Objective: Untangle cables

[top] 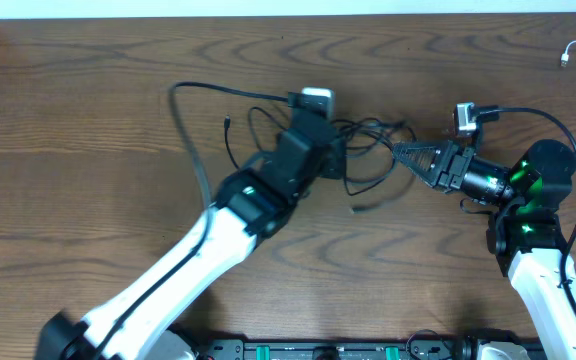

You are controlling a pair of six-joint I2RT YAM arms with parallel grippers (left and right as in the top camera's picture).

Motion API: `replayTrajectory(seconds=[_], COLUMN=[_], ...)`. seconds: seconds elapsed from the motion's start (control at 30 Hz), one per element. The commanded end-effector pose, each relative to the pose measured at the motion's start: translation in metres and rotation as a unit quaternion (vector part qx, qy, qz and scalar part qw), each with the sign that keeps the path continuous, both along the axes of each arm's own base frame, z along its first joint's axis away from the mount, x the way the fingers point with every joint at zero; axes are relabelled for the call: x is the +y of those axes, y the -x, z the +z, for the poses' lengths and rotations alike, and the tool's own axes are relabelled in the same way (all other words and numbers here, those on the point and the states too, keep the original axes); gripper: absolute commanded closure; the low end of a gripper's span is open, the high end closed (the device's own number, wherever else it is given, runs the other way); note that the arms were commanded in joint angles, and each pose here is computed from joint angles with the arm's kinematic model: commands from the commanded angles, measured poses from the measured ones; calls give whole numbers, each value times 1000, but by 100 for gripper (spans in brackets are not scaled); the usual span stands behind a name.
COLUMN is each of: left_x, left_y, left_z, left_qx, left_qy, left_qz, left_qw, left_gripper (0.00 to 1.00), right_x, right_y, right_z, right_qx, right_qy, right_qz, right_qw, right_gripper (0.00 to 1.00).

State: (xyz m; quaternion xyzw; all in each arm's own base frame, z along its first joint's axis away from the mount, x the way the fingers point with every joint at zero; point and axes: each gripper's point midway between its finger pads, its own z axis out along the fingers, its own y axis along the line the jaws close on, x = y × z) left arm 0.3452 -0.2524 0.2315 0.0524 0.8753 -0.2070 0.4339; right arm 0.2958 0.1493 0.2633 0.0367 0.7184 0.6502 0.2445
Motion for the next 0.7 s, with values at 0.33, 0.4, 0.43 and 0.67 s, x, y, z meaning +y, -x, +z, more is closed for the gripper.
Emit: replayTrajectory(seconds=[0.33, 0.4, 0.43, 0.67], left_x=[65, 70, 71, 77], left_y=[45, 51, 53, 60], left_z=[101, 108, 110, 112], left_qx=[-89, -96, -97, -98], left_qy=[53, 58, 60, 56], left_qz=[29, 29, 29, 28], left_qw=[994, 993, 993, 993], left_gripper=[92, 93, 92, 92], right_x=[-20, -26, -29, -53], right_y=[-15, -16, -16, -8], right_z=[-61, -78, -85, -131], right_qx=[68, 112, 128, 218], right_qy=[87, 102, 110, 177], right_qz=[-90, -114, -124, -191], right_qw=[990, 982, 978, 940], right_gripper=[72, 70, 69, 67])
